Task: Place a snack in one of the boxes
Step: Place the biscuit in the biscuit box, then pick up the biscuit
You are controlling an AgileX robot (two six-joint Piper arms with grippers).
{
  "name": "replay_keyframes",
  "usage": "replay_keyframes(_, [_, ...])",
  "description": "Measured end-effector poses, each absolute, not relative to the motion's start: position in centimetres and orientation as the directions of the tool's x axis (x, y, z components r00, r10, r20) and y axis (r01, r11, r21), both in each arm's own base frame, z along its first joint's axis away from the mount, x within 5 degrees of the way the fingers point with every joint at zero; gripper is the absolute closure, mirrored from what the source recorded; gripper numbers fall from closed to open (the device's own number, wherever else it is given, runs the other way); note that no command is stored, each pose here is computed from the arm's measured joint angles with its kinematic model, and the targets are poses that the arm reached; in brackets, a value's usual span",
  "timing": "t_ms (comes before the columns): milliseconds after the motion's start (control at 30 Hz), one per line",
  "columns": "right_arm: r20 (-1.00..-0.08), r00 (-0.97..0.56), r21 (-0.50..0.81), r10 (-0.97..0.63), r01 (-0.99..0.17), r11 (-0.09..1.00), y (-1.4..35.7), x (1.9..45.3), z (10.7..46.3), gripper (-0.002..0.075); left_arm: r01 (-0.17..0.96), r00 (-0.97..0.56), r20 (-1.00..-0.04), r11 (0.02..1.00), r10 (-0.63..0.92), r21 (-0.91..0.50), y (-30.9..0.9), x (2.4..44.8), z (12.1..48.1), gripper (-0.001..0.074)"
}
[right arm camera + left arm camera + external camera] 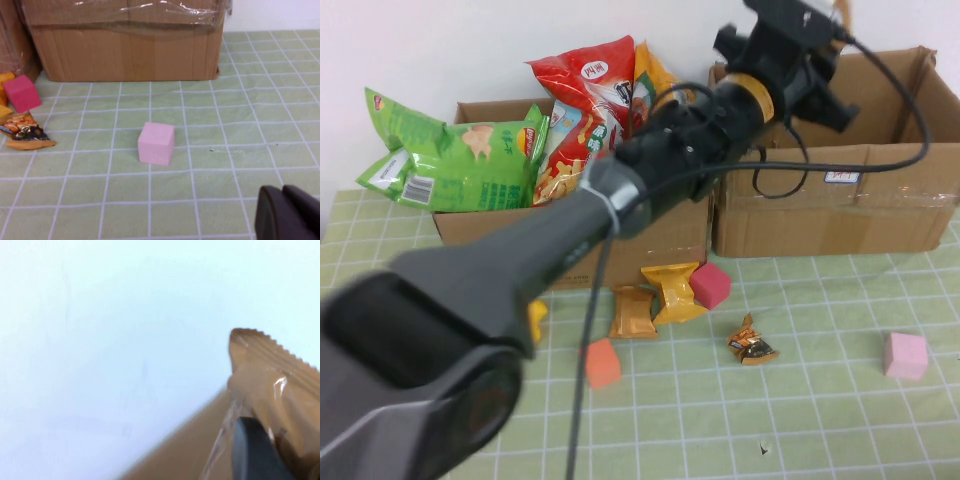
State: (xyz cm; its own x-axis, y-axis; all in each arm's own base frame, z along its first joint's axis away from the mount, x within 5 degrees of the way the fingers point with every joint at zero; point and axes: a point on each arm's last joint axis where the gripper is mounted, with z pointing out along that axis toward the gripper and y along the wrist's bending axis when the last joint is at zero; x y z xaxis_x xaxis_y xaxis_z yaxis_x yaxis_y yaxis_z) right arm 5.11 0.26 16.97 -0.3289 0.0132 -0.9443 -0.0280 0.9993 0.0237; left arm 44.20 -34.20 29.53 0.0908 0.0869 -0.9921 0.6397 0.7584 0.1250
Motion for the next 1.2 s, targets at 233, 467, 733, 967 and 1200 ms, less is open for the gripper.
replay_keyframes(233, [-0.944,-0.329,0.024,0.013,-0.028,0.999,0.3,5.1,17.0,0.0728,0.58,-0.1,-0.975,0.808,0.197,0.103,-34.3,47.4,24.4,0.0129])
replay_keyframes(467, [-0.944,-0.329,0.024,0.013,-0.028,0.999,0.3,5.1,17.0,0.0728,0.521,-0.14,-0.925,0.821,0.353,0.235,-33.5,45.7,28.0,0.0397])
replay_keyframes(733, [-0.944,-0.329,0.024,0.013,-0.028,0.999,0.3,5.1,17.0,0.0728,0.459,-0.309,-0.831,0.837,0.463,0.296,-31.4,42.0,32.5,0.0721])
replay_keyframes(967, [-0.944,-0.329,0.024,0.013,-0.028,0.999,0.3,5.1,17.0,0.0728,0.568,-0.281,-0.829,0.78,0.484,0.263,-29.7,37.1,32.0,0.0734])
replay_keyframes(1200, [-0.944,-0.329,0.024,0.013,-0.028,0.999,0.3,5.1,17.0,0.0728,0.615,-0.287,-0.845,0.763,0.451,0.198,-25.2,30.0,32.3,0.0735])
